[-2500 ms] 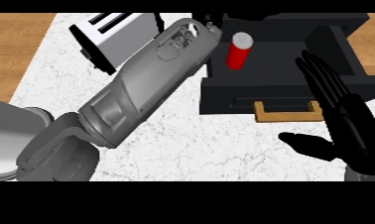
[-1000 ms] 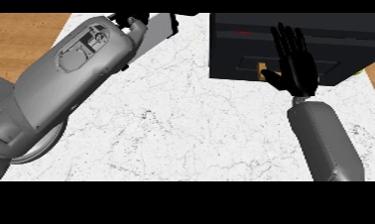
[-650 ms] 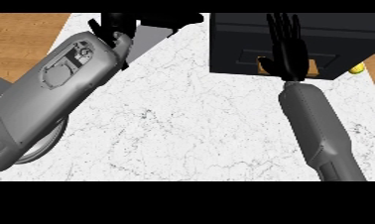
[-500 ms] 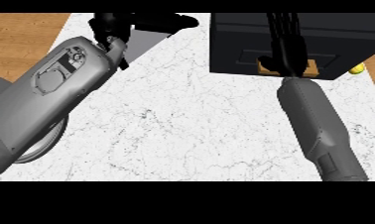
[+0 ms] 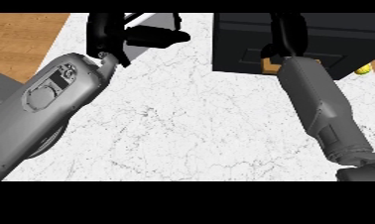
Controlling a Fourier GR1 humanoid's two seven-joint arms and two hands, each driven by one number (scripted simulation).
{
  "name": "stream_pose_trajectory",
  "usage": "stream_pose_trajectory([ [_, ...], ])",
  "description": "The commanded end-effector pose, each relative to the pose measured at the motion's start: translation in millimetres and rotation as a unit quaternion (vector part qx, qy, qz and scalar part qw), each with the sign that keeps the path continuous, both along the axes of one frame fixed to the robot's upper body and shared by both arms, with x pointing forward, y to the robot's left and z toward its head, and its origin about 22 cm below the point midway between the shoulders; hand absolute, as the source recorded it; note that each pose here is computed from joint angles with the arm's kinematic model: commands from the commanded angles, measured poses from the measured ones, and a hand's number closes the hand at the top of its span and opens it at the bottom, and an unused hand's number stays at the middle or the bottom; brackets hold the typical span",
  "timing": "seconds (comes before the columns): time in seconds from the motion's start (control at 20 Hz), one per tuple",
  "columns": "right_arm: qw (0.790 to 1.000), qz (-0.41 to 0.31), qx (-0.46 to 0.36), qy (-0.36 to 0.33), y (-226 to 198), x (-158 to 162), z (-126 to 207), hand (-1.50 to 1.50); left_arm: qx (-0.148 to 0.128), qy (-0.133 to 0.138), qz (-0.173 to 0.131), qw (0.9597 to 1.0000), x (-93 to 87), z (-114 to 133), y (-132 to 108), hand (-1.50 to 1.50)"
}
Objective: Pick up the can, place it into the drawer and close the drawer
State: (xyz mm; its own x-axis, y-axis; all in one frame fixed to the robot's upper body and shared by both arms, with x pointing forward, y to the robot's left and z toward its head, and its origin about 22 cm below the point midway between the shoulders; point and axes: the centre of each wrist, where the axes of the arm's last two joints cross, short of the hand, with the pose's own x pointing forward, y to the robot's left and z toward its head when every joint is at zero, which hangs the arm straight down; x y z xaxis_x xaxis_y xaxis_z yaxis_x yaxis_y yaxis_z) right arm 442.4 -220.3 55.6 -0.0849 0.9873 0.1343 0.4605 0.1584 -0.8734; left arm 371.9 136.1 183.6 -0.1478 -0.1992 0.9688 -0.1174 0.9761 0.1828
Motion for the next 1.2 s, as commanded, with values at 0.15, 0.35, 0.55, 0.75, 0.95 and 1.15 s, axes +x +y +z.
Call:
stream_pose_trajectory([
  [0.15,0.999,-0.002,0.029,-0.017,16.8,12.3,18.3,-1.5,0.003,0.006,0.002,1.0,-4.7,-9.0,20.6,-1.5],
  [0.35,0.999,-0.003,0.035,-0.013,11.8,18.5,33.3,-1.5,0.009,-0.003,-0.007,0.9999,-16.3,-14.9,13.3,-1.5],
  [0.55,0.995,0.041,0.088,-0.018,32.1,22.0,43.0,-1.5,0.002,-0.005,0.001,1.0,-11.3,-21.9,23.4,-1.5],
  [0.75,0.984,0.063,0.167,-0.021,46.6,21.2,41.2,-1.5,0.001,-0.002,-0.011,0.9999,-19.4,-28.9,24.2,-1.5],
  [0.95,0.968,0.087,0.231,-0.039,43.0,22.5,46.2,-1.5,0.002,0.005,0.0,1.0,-23.8,-40.2,29.1,-1.5],
  [1.15,0.95,0.111,0.289,-0.039,52.3,25.6,56.6,-1.5,0.001,-0.002,0.005,1.0,-21.8,-37.5,31.1,-1.5],
])
